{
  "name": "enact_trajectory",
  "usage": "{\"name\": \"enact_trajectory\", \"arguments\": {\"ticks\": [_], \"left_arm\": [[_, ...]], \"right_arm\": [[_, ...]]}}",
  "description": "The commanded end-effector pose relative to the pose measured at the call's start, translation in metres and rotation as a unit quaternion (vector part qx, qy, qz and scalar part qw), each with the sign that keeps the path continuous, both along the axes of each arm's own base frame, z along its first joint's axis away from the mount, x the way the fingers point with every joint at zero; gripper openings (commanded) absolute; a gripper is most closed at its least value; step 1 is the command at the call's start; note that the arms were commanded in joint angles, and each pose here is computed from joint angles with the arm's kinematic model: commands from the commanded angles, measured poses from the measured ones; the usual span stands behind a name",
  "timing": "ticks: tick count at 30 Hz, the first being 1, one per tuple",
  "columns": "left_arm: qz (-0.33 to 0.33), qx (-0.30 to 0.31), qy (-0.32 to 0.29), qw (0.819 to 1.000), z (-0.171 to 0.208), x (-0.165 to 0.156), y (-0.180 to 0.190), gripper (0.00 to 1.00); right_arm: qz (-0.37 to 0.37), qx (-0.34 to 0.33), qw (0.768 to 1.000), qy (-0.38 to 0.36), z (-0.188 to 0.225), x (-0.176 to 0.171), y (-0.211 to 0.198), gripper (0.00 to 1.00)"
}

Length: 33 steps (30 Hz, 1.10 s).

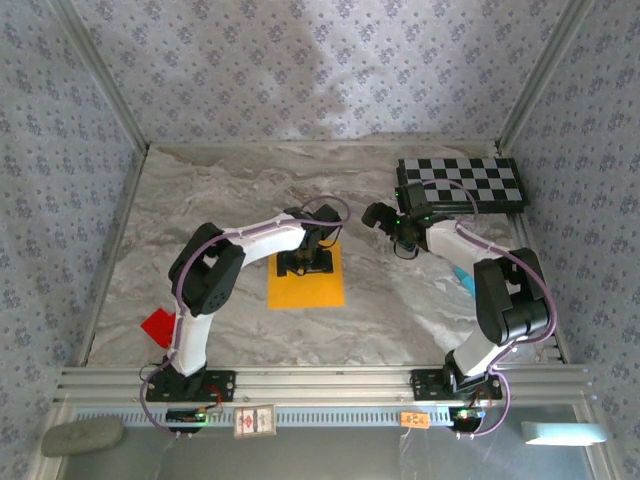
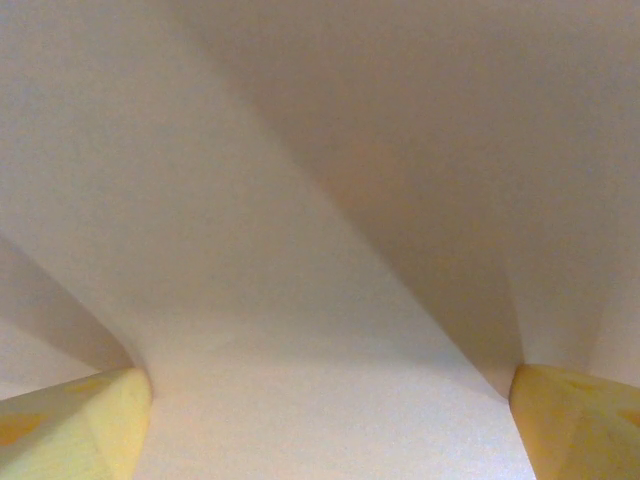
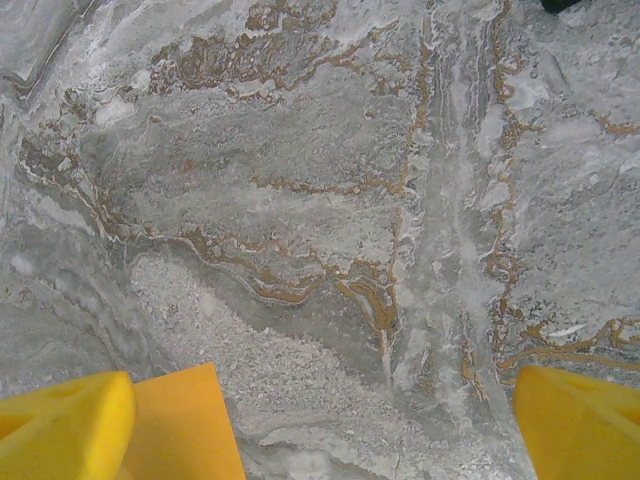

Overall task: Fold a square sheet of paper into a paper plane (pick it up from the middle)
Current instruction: First fold the square sheet of paper in half at the center of the table.

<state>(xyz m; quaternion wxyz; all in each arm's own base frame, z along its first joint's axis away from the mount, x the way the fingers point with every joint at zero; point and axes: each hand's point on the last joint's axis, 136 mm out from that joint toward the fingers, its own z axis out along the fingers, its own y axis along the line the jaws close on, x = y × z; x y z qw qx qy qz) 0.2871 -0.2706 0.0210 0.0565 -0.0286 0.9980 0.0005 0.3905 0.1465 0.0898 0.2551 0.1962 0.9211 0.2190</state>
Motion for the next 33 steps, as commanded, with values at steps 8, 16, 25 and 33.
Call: {"name": "enact_trajectory", "arguments": {"ticks": [8, 16, 25, 33], "left_arm": [[-0.001, 0.019, 0.01, 1.0, -0.022, -0.01, 0.011, 0.89], [-0.001, 0.019, 0.001, 1.0, -0.017, -0.009, 0.013, 0.86], [0.006, -0.038, -0.048, 0.998, 0.021, 0.005, 0.004, 0.62], [0.01, -0.219, -0.074, 0.973, 0.061, 0.022, -0.019, 0.36]], "right_arm": [[-0.005, 0.01, 1.0, 0.005, 0.005, 0.004, 0.002, 0.97], [-0.007, 0.014, 1.0, 0.007, 0.006, 0.004, 0.004, 0.96], [-0.004, 0.02, 1.0, -0.003, 0.009, 0.005, 0.006, 0.96], [0.01, 0.046, 0.998, -0.043, 0.025, 0.009, 0.011, 0.97]]}}
